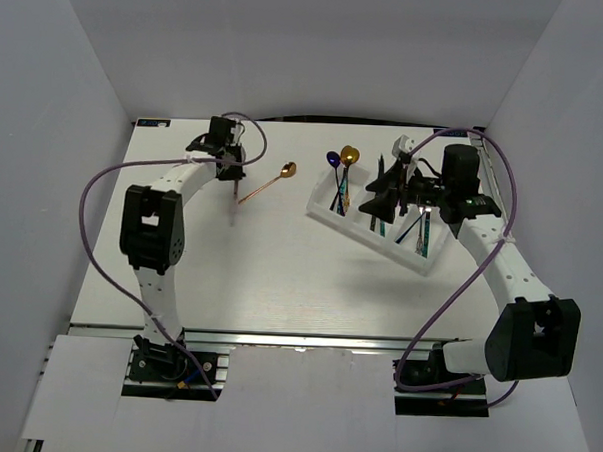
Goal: Sort the eating utensils into containers
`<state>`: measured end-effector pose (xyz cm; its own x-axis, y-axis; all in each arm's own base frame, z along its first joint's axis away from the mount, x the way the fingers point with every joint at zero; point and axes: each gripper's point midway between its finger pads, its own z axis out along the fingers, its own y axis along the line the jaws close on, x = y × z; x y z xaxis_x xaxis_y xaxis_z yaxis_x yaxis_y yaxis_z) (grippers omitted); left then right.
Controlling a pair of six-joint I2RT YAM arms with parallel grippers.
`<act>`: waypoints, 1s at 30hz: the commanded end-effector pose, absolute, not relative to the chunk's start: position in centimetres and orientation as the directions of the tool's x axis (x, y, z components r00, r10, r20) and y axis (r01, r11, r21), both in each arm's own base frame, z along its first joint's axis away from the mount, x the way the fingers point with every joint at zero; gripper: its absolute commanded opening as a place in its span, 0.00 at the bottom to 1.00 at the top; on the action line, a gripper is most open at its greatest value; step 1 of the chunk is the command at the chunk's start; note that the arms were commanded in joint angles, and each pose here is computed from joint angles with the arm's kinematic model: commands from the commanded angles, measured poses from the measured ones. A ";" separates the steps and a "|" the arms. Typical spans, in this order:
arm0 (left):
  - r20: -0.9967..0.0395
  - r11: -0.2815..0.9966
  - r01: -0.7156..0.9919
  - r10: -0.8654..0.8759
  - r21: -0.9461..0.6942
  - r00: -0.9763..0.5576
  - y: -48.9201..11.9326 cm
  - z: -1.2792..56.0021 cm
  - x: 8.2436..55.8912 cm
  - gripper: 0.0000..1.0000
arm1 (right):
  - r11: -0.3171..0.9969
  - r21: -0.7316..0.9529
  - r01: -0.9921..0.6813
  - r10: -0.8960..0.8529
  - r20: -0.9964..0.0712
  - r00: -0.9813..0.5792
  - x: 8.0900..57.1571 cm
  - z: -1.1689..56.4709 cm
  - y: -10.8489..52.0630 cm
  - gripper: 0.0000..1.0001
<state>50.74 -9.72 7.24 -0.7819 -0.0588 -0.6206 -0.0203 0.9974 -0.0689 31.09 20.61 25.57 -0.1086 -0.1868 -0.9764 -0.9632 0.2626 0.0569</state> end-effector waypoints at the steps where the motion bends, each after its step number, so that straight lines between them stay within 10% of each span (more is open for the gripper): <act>1: -0.787 0.943 0.181 -0.117 -0.280 -0.606 -15.4 18.7 50.2 0.00 | 0.282 0.033 -0.959 -0.177 -0.980 -0.086 31.5 26.1 20.1 0.68; 13: -0.854 0.596 0.633 -0.191 -0.493 -0.485 -32.2 25.3 46.2 0.00 | 0.332 0.033 -0.943 -0.158 -0.983 -0.090 32.2 26.4 18.5 0.68; 30: -0.835 0.588 0.606 -0.261 -0.536 -0.485 -41.8 21.0 51.8 0.00 | 0.339 0.034 -0.940 -0.152 -0.984 -0.090 32.4 26.4 18.1 0.69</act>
